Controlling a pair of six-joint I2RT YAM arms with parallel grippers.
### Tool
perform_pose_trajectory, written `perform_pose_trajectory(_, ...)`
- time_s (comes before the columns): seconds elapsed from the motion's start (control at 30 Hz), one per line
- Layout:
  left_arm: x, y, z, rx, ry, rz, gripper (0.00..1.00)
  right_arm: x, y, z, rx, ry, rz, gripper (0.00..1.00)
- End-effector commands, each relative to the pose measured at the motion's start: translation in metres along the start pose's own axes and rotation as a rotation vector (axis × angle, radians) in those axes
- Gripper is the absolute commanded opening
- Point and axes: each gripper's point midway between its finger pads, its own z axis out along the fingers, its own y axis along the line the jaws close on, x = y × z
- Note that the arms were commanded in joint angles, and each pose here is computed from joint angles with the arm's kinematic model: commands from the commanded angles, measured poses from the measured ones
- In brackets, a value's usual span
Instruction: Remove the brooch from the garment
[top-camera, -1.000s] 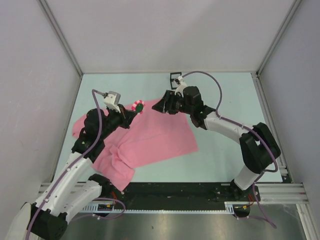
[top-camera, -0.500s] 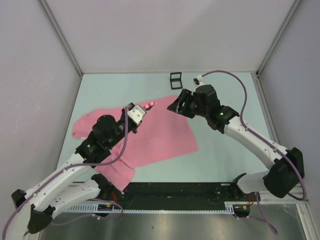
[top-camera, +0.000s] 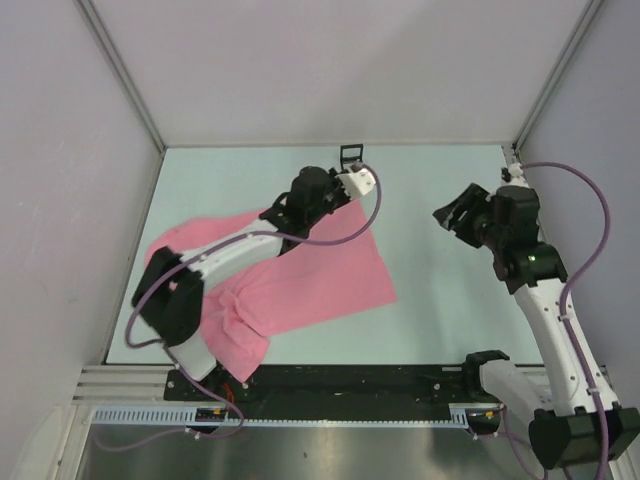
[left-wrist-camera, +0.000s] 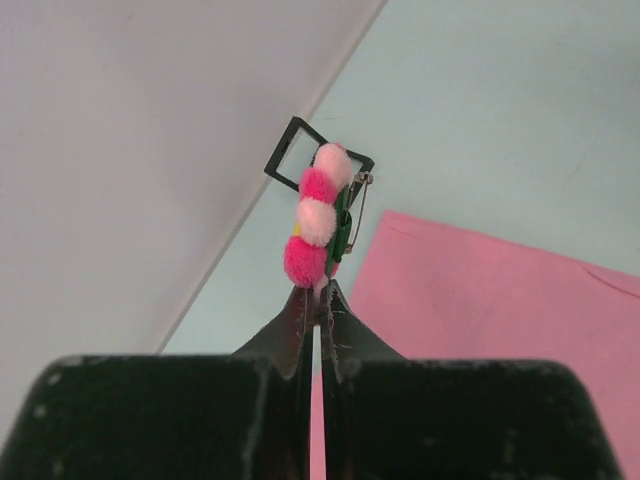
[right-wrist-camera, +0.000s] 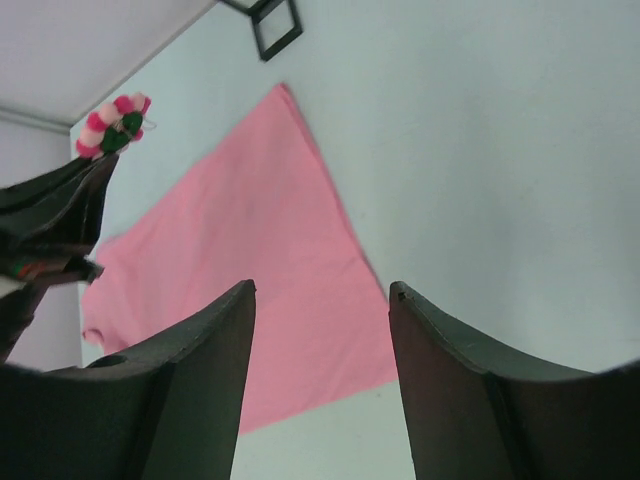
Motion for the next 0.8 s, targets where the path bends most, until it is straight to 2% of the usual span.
perform_pose_trajectory(0.0, 0.004, 0.012, 0.068, -0.02, -0.002, 0.101, 0.0, 0.003, -0.019, -0.015, -0.006, 0.0, -0.024, 0.6)
perform_pose_trajectory(0.03, -0.009, 0.024, 0.081, -0.046, -0.021, 0.121, 0.0, 0.005, -0.02, -0.015, -0.009, -0.001, -0.022, 0.6)
perform_pose_trajectory(0.07, 0.022, 0.003, 0.108, -0.002, 0.036, 0.137, 0.01, 0.007, -0.018, -0.016, -0.033, -0.006, -0.02, 0.6)
perform_pose_trajectory(0.17, 0.03, 0.015, 0.146, -0.034, 0.055, 0.172, 0.0, 0.013, -0.013, -0.015, -0.067, 0.023, -0.008, 0.6)
perform_pose_trajectory(0.2, 0.06, 0.003, 0.166, -0.005, 0.097, 0.175, 0.0, 0.015, -0.013, -0.014, -0.07, 0.029, -0.008, 0.6)
perform_pose_trajectory(0.23, 0.047, 0.016, 0.176, -0.031, 0.072, 0.168, 0.0, 0.015, -0.013, -0.014, -0.071, 0.034, -0.006, 0.6)
perform_pose_trajectory(0.27, 0.052, 0.019, 0.185, -0.038, 0.078, 0.164, 0.0, 0.016, -0.012, -0.014, -0.074, 0.038, -0.005, 0.6)
perform_pose_trajectory(0.3, 0.081, 0.008, 0.201, -0.021, 0.118, 0.17, 0.0, 0.019, -0.013, -0.013, -0.072, 0.045, -0.004, 0.6)
perform_pose_trajectory(0.33, 0.071, 0.02, 0.207, -0.047, 0.099, 0.173, 0.0, 0.02, -0.014, -0.012, -0.068, 0.048, -0.005, 0.6)
perform_pose_trajectory(0.5, 0.101, 0.029, 0.221, -0.066, 0.121, 0.171, 0.0, 0.022, -0.022, -0.008, -0.045, 0.053, -0.008, 0.6)
perform_pose_trajectory(0.6, 0.116, 0.019, 0.223, -0.033, 0.144, 0.188, 0.0, 0.024, -0.023, -0.007, -0.043, 0.061, -0.004, 0.6)
perform_pose_trajectory(0.77, 0.121, 0.021, 0.222, -0.056, 0.157, 0.209, 0.01, 0.027, -0.024, -0.005, -0.044, 0.07, -0.007, 0.6)
